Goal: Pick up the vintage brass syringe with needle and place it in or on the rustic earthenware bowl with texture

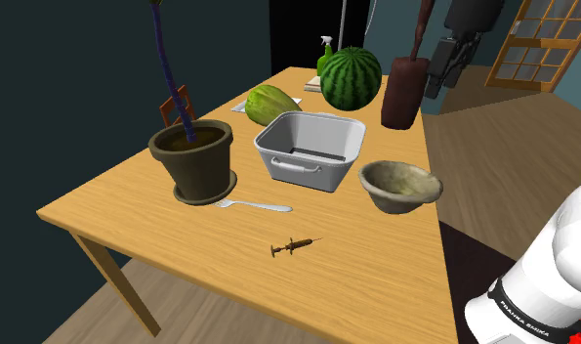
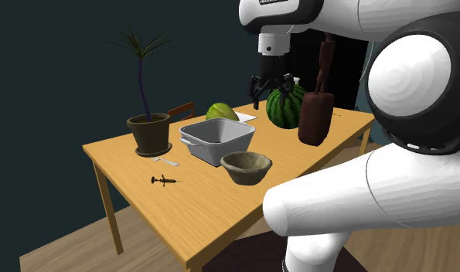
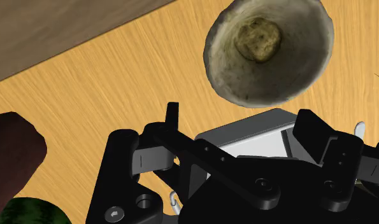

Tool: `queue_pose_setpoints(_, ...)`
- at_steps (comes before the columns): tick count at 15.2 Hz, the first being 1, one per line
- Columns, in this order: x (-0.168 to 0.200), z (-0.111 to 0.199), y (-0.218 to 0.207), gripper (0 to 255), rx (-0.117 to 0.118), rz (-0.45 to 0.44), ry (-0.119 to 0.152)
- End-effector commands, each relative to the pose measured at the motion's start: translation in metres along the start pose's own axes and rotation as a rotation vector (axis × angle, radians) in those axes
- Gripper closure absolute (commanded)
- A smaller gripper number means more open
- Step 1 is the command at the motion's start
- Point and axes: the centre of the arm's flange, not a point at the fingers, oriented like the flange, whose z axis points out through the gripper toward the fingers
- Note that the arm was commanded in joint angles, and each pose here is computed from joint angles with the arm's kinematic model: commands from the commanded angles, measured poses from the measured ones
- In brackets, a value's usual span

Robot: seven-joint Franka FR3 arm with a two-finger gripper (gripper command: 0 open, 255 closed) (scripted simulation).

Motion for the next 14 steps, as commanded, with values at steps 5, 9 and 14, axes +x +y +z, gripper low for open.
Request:
queue_pose_setpoints(5, -0.002, 0.025, -0.048, 0, -0.014, -0.005, 0.029)
queue_pose_setpoints(9, -0.004, 0.051, -0.096, 0, -0.027, -0.010, 0.058)
queue_pose_setpoints(14, -0.006, 0.085, -0.156, 0, -0.045, -0.016, 0.094)
